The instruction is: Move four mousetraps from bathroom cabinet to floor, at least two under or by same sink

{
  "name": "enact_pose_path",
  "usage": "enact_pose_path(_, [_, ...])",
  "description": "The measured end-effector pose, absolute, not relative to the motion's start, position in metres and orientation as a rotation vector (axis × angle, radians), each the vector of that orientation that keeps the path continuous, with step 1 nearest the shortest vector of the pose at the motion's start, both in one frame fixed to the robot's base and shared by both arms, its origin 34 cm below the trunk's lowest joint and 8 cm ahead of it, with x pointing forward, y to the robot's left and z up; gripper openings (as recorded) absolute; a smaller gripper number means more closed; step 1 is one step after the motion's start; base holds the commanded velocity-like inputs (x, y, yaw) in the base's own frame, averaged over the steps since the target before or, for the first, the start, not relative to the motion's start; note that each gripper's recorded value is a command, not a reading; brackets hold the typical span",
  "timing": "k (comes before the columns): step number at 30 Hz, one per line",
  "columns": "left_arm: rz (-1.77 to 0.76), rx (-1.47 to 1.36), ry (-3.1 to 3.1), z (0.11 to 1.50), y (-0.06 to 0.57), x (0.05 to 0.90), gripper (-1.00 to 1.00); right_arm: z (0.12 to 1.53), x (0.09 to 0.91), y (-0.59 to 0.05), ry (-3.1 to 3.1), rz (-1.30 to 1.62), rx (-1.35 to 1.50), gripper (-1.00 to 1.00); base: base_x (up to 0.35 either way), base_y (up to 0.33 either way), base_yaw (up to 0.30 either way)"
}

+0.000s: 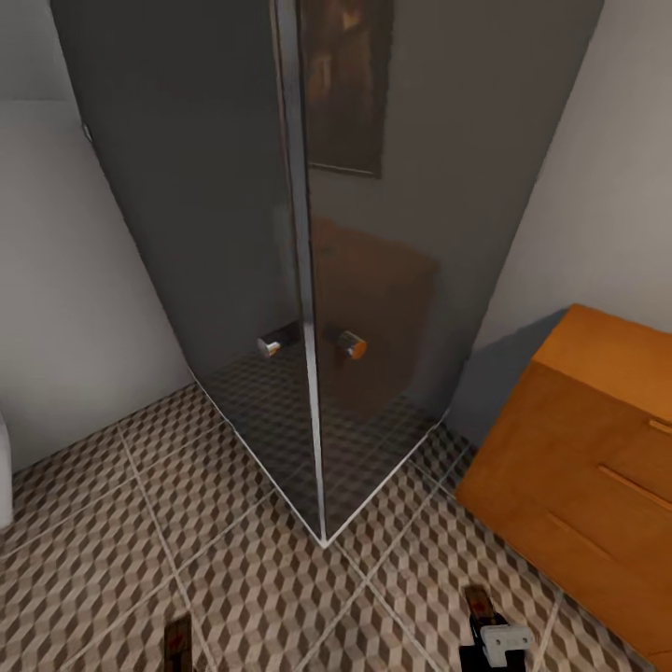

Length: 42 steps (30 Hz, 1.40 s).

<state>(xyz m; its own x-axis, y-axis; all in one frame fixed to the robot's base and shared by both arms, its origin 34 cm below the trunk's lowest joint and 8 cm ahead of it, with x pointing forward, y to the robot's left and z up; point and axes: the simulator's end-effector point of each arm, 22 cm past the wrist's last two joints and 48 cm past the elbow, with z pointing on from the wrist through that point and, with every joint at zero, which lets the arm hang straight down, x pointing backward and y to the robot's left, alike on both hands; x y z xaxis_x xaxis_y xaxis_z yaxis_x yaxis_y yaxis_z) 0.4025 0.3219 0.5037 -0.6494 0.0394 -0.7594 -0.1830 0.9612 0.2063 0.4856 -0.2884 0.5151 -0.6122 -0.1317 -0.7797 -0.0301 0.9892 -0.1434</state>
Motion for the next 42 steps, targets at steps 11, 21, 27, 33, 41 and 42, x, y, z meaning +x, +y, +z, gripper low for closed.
enact_pose_path(11, [0.335,-0.120,2.288,0.498,0.320,0.397,-1.00,0.510,0.478,-0.283,2.248,-0.130,-0.113,-1.00,0.000,0.000,0.286])
enact_pose_path(21, [0.359,-0.092,2.320,0.494,0.336,0.393,-1.00,0.508,0.475,-0.279,2.255,-0.122,-0.113,-1.00,0.000,0.000,0.286])
enact_pose_path(27, [0.358,-0.091,2.319,0.495,0.335,0.393,-1.00,0.509,0.476,-0.279,2.252,-0.123,-0.112,-1.00,0.000,0.000,0.286])
enact_pose_path(33, [0.357,-0.092,2.316,0.495,0.335,0.394,-1.00,0.510,0.476,-0.279,2.250,-0.122,-0.112,-1.00,0.000,0.000,0.286])
enact_pose_path(41, [0.357,-0.092,2.314,0.496,0.335,0.395,-1.00,0.511,0.477,-0.278,2.248,-0.121,-0.111,-1.00,0.000,0.000,0.286])
enact_pose_path(42, [0.357,-0.092,2.314,0.496,0.335,0.395,-1.00,0.511,0.477,-0.278,2.248,-0.121,-0.111,-1.00,0.000,0.000,0.286])
